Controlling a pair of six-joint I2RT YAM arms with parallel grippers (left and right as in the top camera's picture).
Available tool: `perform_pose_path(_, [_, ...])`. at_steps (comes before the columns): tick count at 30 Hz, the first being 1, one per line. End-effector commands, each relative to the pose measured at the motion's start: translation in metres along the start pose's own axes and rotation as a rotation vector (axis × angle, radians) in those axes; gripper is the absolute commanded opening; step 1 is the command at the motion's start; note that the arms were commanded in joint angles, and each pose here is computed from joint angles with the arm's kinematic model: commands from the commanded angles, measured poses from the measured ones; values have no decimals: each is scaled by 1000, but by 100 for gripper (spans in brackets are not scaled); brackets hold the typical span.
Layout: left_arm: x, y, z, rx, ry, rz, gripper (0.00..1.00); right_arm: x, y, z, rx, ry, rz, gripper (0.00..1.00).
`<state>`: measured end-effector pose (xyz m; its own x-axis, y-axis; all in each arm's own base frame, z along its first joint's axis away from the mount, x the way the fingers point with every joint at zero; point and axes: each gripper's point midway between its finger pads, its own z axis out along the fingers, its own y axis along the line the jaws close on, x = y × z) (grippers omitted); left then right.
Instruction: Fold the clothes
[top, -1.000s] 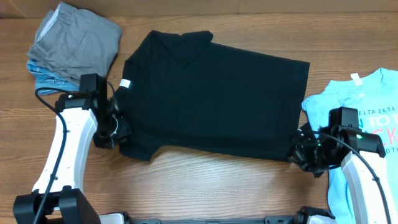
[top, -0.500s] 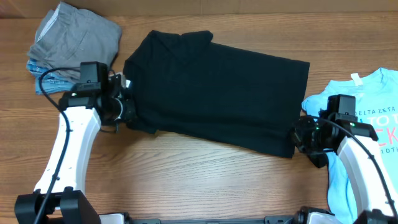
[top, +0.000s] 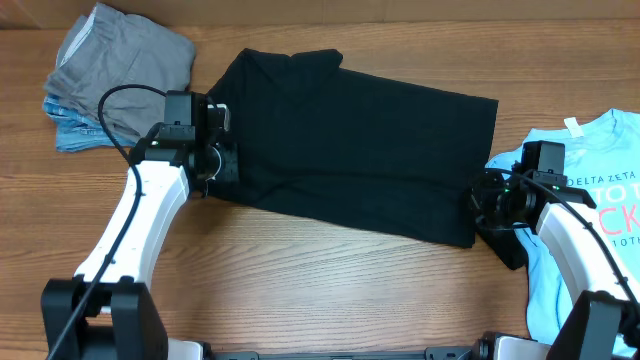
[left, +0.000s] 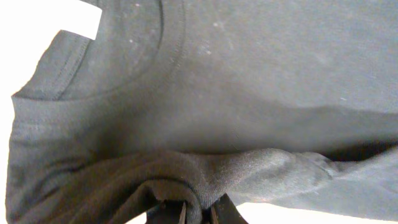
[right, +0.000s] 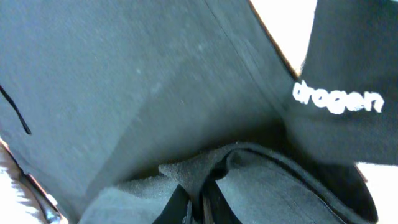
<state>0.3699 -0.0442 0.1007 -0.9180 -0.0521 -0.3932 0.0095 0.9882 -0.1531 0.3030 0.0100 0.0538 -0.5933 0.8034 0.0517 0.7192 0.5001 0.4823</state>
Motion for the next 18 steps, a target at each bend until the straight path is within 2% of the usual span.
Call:
perform_pose_path(1, [-11, 7, 10, -42, -18, 25, 13, -12, 10, 2, -19, -36, 7, 4])
perform_pose_path(9, [-24, 6, 21, -33, -59, 27, 15, -22, 20, 1, -58, -77, -15, 4])
perform_pose_path(12, [-29, 5, 20, -32, -81, 28, 20, -24, 21, 1, -60, -84, -18, 4])
perform_pose_path(14, [-31, 5, 20, -31, -88, 29, 29, -25, 21, 1, -61, -88, -19, 4])
perform_pose_path(15, [-32, 5, 20, -31, -90, 30, 37, -25, 21, 1, -62, -89, -19, 8])
perform_pose_path(16, [-32, 5, 20, -31, -92, 30, 52, -25, 21, 1, -63, -90, -20, 26])
perform_pose_path(17, [-33, 6, 20, -35, -95, 30, 60, -25, 21, 1, -62, -89, -21, 44])
perform_pose_path(18, [-34, 7, 20, -41, -98, 29, 64, -25, 21, 1, -62, -88, -20, 48])
